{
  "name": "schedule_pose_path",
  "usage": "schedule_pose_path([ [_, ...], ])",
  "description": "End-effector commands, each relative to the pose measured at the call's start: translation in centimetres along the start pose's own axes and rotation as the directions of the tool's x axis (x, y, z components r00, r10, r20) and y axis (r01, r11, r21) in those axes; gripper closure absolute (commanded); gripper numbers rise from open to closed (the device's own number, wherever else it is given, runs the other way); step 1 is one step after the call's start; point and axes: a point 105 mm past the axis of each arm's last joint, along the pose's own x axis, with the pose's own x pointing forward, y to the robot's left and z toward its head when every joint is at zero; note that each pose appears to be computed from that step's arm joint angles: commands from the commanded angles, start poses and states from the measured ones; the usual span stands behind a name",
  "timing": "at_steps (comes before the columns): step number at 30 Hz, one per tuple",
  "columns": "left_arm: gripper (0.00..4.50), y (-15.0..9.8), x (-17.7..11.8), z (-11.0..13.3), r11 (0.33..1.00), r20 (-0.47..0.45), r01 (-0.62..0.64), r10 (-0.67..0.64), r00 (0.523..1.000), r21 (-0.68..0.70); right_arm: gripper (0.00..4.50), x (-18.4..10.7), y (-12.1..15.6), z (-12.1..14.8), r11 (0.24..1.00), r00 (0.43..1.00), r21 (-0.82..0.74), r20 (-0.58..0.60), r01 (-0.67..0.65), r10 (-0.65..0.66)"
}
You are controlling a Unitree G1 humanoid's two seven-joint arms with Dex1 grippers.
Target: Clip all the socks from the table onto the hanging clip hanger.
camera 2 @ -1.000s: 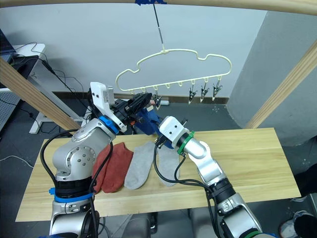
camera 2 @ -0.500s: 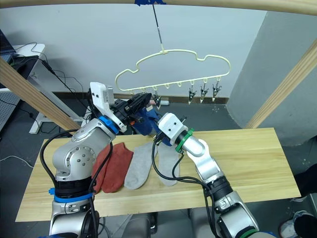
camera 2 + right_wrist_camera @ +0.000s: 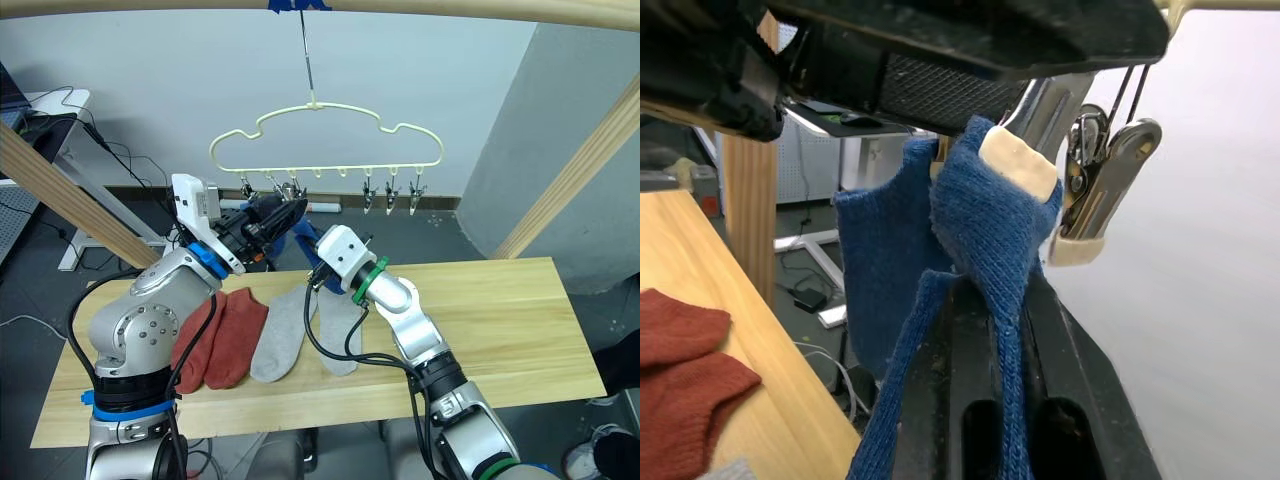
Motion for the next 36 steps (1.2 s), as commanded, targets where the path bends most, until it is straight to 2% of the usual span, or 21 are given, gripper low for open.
schedule_pose_path([
  [1, 1.65, -1.0, -0.2, 1.2, 0.997, 0.041, 0.036, -0.039, 0.998, 0.065, 3.10, 0.4, 0.3, 0.7, 1.000, 1.000, 0.017, 0.012, -0.026, 0.026],
  [4, 1.65, -0.8, -0.4, 1.1, 0.997, 0.041, 0.026, -0.029, 0.999, 0.077, 2.09, 0.3, 1.0, 0.3, 0.997, 0.997, 0.006, -0.023, -0.073, 0.073],
  [10, 1.65, 0.0, -0.9, 1.0, 0.990, 0.050, -0.020, 0.013, 0.999, 0.142, 2.09, -2.0, 1.8, -0.4, 0.984, 0.980, -0.023, -0.093, -0.176, 0.173],
  [13, 1.65, -0.3, -1.1, 0.9, 0.972, 0.068, -0.029, 0.013, 0.998, 0.232, 2.09, -4.9, 1.1, -0.2, 0.971, 0.961, -0.031, -0.150, -0.238, 0.231],
  [17, 1.65, -1.4, -1.1, 0.3, 0.945, 0.117, -0.054, 0.017, 0.993, 0.321, 2.09, -8.6, -0.6, 1.5, 0.960, 0.945, -0.034, -0.188, -0.277, 0.266],
  [22, 1.65, -2.2, -0.9, -1.1, 0.931, 0.172, -0.120, 0.063, 0.983, 0.346, 2.09, -11.6, -2.7, 4.4, 0.962, 0.944, -0.007, -0.195, -0.272, 0.266],
  [25, 1.65, -2.6, -0.7, -1.9, 0.927, 0.196, -0.152, 0.088, 0.977, 0.341, 2.09, -12.2, -3.8, 6.2, 0.970, 0.954, 0.020, -0.177, -0.243, 0.243],
  [30, 1.65, -2.0, 0.0, -2.1, 0.927, 0.237, -0.209, 0.138, 0.962, 0.310, 2.09, -12.6, -5.1, 7.3, 0.984, 0.969, 0.040, -0.169, -0.176, 0.180],
  [35, 2.80, -2.3, 0.7, -2.5, 0.921, 0.250, -0.221, 0.142, 0.958, 0.320, 2.04, -12.7, -5.4, 7.4, 0.986, 0.969, 0.050, -0.182, -0.158, 0.164],
  [36, 2.80, -2.3, 0.9, -2.6, 0.921, 0.253, -0.224, 0.145, 0.957, 0.318, 2.04, -12.7, -5.5, 7.4, 0.987, 0.970, 0.051, -0.183, -0.153, 0.160],
])
